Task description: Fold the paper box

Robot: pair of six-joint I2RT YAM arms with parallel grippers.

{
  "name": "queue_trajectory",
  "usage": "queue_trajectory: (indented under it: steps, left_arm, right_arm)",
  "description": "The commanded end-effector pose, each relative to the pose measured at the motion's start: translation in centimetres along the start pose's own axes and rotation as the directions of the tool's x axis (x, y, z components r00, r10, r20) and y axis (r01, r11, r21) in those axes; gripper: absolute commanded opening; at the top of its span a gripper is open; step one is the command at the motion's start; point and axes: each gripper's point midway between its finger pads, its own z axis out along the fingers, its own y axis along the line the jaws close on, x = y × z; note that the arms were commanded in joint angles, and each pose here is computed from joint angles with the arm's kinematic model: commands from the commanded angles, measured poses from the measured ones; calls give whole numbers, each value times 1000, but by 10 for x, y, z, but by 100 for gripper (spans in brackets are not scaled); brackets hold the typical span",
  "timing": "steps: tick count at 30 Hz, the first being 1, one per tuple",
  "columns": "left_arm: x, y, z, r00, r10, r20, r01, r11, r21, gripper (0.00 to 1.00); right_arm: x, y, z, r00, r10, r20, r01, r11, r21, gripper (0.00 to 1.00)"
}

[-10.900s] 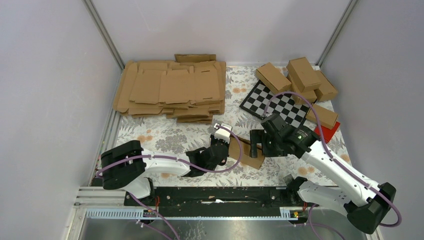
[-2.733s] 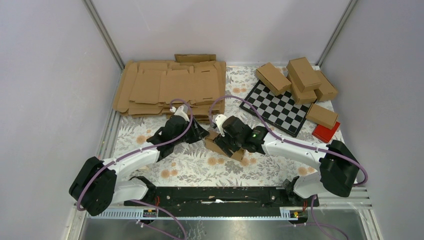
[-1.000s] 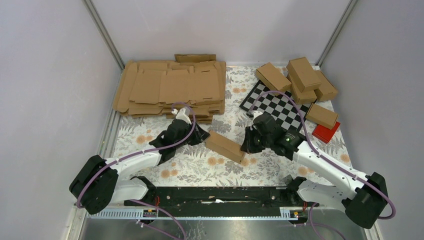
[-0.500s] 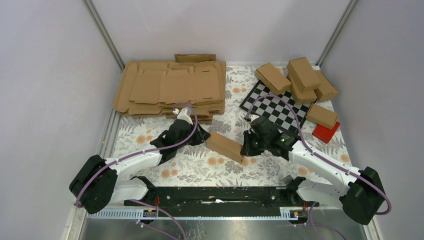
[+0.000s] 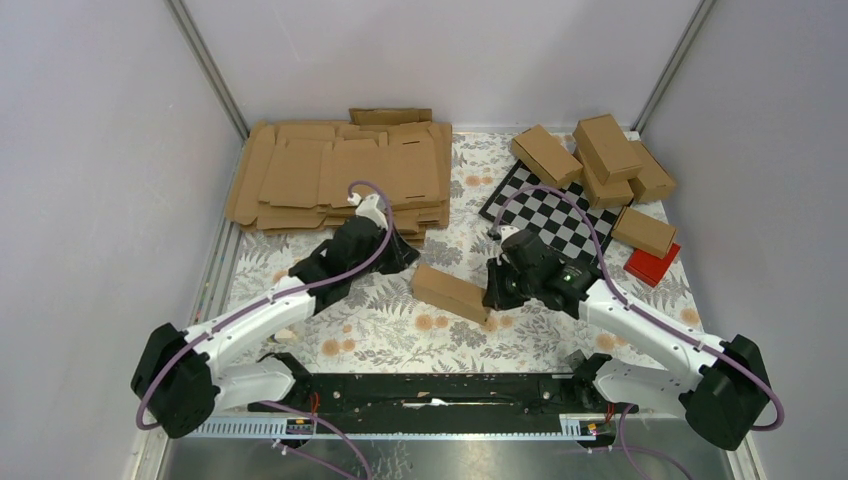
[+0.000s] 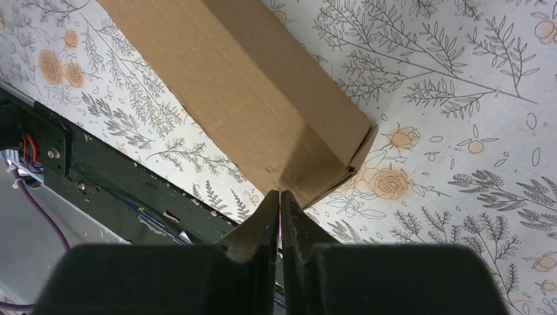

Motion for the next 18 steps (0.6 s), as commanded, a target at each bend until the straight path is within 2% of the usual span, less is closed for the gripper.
queue_trajectory:
  steps: [1, 3, 4, 7, 8, 14, 18]
  left_arm:
    - [17, -7, 10, 995, 19, -94, -16, 999, 35, 0]
    - [26, -1, 15, 993, 10, -116, -7, 999, 31, 0]
    - [30, 2, 16, 992, 5, -123, -2, 1000, 28, 0]
    - [41, 13, 21, 990, -7, -142, 8, 1000, 6, 0]
    - [44, 16, 22, 990, -9, -144, 10, 1000, 1, 0]
    - [46, 18, 17, 991, -10, -132, 11, 1000, 9, 0]
    - [28, 8, 3, 996, 29, -90, -26, 999, 29, 0]
  right_arm:
    - [-24, 10, -13, 996, -45, 73, 47, 999, -19, 14]
    - [-29, 13, -17, 994, -68, 89, 71, 997, -27, 26]
    - [-31, 15, -19, 992, -86, 93, 90, 995, -34, 39]
    - [-40, 21, -27, 980, -164, 111, 171, 984, -52, 96]
    - [-46, 23, -30, 974, -188, 125, 195, 979, -51, 99]
    - [-65, 23, -19, 939, -327, 108, 329, 944, -4, 100]
    - [-70, 39, -3, 907, -395, 142, 407, 911, -66, 100]
